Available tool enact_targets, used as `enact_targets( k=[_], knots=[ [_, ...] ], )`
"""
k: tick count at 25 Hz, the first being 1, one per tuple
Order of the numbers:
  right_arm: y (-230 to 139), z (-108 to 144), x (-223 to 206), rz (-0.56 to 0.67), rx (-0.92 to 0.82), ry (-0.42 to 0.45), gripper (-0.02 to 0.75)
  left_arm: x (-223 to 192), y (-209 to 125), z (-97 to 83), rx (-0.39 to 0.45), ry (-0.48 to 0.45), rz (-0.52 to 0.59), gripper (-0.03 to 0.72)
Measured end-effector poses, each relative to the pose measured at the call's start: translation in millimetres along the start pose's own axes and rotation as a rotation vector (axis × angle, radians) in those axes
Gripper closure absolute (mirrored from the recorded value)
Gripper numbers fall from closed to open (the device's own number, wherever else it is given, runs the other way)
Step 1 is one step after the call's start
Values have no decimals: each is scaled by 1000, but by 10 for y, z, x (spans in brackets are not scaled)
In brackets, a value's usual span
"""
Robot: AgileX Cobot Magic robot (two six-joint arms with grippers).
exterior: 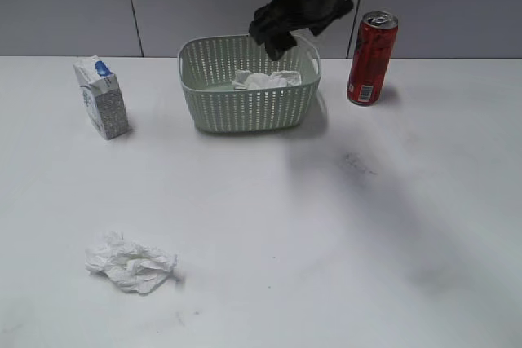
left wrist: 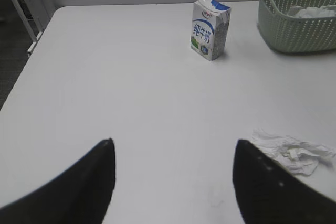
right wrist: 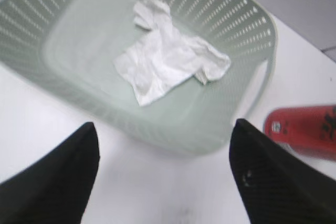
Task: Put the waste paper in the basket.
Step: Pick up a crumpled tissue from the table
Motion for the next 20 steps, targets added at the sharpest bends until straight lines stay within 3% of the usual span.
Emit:
enact_targets(
  k=[7,13,20],
  knots=[
    [-153,-353,293,196,-90,-48,158,0,0,0,0,0,0,158],
    [-132,-820,547,184,-242,-6,159,0,0,0,0,0,0,158],
    [-323,-1573,918,162,-352,-80,160,0,0,0,0,0,0,158]
  ],
)
Point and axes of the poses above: a point on each arm's last joint axis where the gripper is mounted, x pointing back along that axis away from the gripper, z along the wrist's bending axis when the last joint is at zero, y = z × x, the point moved 2 cm from there along -x, pointing out along that axis toward the gripper, and after that the axes turned 15 degrees about -x, right-handed, at the moved point
